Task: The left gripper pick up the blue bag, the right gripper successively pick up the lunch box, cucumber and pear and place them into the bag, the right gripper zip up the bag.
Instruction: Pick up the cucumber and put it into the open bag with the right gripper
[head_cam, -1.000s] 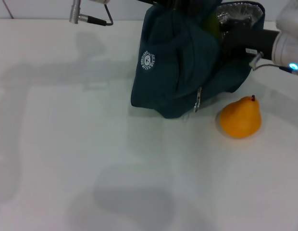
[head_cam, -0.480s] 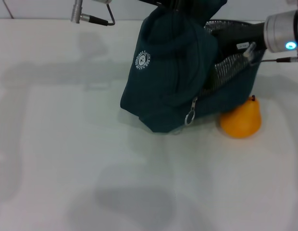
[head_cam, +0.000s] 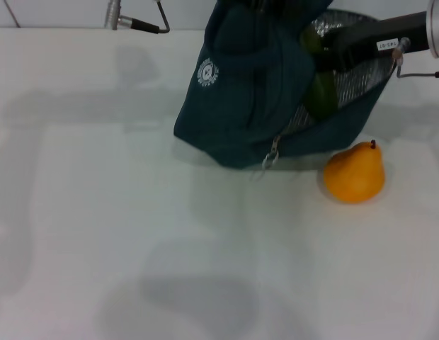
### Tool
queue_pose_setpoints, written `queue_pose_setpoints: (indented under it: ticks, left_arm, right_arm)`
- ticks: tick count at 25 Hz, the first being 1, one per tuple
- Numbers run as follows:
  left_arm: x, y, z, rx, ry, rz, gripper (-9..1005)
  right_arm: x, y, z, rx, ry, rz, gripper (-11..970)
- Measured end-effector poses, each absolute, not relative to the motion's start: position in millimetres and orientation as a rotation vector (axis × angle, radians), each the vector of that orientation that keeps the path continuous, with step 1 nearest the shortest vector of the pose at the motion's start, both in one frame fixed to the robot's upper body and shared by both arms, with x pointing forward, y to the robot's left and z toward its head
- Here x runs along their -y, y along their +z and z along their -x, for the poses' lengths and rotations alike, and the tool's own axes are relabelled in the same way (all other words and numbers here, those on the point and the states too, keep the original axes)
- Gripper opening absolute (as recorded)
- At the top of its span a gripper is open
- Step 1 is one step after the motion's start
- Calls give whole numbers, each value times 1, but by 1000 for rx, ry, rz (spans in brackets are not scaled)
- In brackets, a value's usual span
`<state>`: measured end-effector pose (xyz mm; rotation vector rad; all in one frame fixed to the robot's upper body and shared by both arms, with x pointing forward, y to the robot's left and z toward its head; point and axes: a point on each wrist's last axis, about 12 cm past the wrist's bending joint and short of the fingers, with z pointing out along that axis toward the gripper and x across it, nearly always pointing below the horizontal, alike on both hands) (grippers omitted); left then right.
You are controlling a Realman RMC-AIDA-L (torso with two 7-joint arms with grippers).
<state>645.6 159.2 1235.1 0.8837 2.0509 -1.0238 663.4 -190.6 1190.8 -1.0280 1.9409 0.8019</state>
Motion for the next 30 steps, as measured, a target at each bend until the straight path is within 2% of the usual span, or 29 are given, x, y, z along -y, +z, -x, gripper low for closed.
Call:
queue_pose_setpoints:
  ticks: [14,30]
  left_arm:
    - [-155,1239,-646,-2047,-1036,-902,37]
    - [-154,1246,-642,-2038,-1094,-917,36]
  right_arm:
    - [194,1178,-670,-1987,659,952,586]
    - [159,1176,-672,-1994,592,1060,586]
